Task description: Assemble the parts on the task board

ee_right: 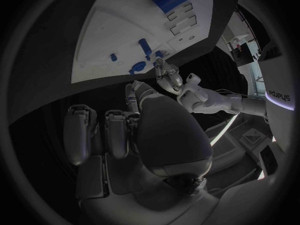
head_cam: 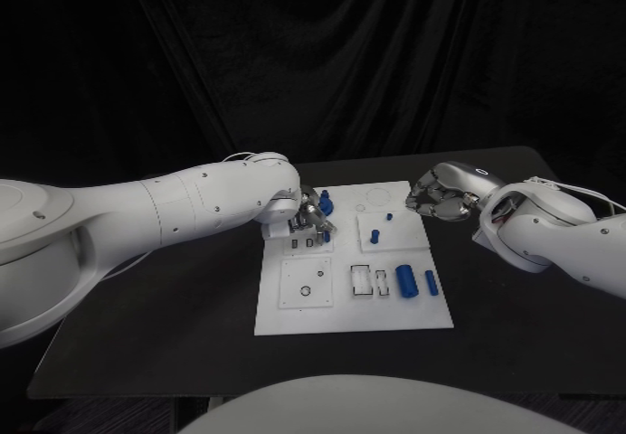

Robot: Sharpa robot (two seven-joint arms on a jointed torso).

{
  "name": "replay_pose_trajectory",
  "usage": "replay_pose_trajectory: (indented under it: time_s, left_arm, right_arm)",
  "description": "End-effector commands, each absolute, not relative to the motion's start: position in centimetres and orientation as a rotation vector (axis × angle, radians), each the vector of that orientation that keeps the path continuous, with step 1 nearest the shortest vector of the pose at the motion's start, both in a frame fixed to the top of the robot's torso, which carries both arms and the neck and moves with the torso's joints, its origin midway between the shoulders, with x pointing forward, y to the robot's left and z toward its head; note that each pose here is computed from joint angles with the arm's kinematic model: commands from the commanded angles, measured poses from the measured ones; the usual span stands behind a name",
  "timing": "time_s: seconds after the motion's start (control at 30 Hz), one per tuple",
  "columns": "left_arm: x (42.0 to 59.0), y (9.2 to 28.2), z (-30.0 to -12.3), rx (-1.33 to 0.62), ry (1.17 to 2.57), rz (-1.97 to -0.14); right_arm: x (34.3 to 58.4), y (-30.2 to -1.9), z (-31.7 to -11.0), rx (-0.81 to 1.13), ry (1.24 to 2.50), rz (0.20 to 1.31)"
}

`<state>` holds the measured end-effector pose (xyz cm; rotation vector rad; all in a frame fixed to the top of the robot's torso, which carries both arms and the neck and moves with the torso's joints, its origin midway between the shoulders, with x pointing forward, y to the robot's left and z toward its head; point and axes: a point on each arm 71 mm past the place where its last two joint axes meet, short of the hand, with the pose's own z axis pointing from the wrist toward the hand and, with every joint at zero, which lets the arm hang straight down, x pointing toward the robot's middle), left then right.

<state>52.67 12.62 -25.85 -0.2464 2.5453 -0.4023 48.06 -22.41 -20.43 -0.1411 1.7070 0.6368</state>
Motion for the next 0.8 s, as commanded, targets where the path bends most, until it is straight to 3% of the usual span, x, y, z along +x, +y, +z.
replay_pose_trajectory:
  time_s: [0.03, 0.8]
  left_arm:
    - [52.58, 12.35, -25.97, -0.227, 2.553, -0.42]
    - [52.62, 12.13, -26.14, -0.229, 2.545, -0.438]
  right_arm:
    - [48.08, -22.57, -20.63, -0.127, 1.722, 0.616]
    - [48.01, -22.72, -20.78, -0.124, 1.744, 0.604]
